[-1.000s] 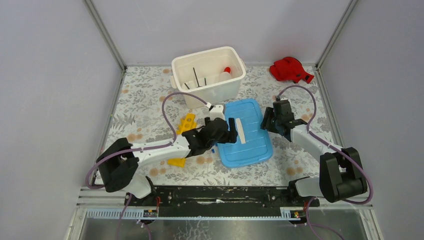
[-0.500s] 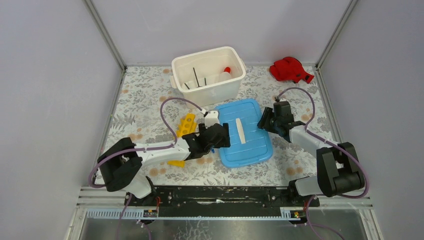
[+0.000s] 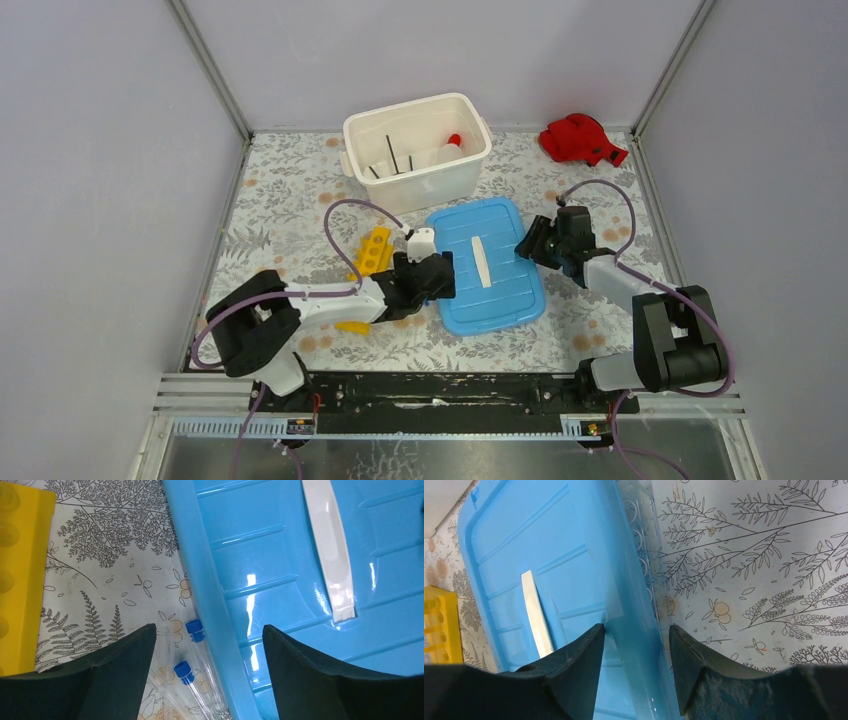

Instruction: Organize the chemistry lab equipment

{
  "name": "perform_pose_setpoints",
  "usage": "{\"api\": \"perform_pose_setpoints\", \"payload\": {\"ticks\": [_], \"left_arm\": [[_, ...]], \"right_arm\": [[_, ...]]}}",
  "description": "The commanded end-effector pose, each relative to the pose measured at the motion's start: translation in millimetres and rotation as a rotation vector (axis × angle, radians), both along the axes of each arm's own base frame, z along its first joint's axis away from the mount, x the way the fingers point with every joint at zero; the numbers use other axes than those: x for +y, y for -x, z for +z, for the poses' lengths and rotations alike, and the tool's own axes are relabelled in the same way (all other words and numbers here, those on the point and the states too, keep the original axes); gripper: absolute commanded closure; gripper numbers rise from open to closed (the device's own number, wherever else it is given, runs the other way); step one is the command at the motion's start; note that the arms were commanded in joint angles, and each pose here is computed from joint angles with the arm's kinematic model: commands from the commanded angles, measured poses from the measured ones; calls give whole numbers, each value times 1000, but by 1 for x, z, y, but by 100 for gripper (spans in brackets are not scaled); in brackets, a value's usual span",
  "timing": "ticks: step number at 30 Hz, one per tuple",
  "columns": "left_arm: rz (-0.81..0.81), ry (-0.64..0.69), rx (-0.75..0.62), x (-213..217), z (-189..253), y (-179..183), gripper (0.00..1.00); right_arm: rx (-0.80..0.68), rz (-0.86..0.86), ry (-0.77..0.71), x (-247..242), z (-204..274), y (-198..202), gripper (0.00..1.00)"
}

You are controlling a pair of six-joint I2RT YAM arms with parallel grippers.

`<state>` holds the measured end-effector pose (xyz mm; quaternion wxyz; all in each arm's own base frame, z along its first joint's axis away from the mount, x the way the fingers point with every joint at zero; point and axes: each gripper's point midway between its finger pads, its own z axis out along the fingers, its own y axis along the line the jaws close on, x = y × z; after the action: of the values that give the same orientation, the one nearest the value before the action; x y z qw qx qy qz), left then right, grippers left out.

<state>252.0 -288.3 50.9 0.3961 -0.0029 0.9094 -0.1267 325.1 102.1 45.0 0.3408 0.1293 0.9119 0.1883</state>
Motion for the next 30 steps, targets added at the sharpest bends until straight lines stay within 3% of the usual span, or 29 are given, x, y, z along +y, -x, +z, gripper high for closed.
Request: {"api": "perform_pose_setpoints", "payload": {"ticks": [1,15,26,30], "left_arm": [[43,24,-80,-2,2,-13,15],[71,18,-82,-4,-7,-29,16],[76,-1,-38,2,-24,-34,32],[72,5,-33,1,-25,-34,33]], "right_arm": [[-26,14,-40,2,8,-2,43],[-25,30,-72,5,9,-1,43],[-36,40,-86,7,15,-1,46],[-43,49,-97,9,18,-1,48]]}}
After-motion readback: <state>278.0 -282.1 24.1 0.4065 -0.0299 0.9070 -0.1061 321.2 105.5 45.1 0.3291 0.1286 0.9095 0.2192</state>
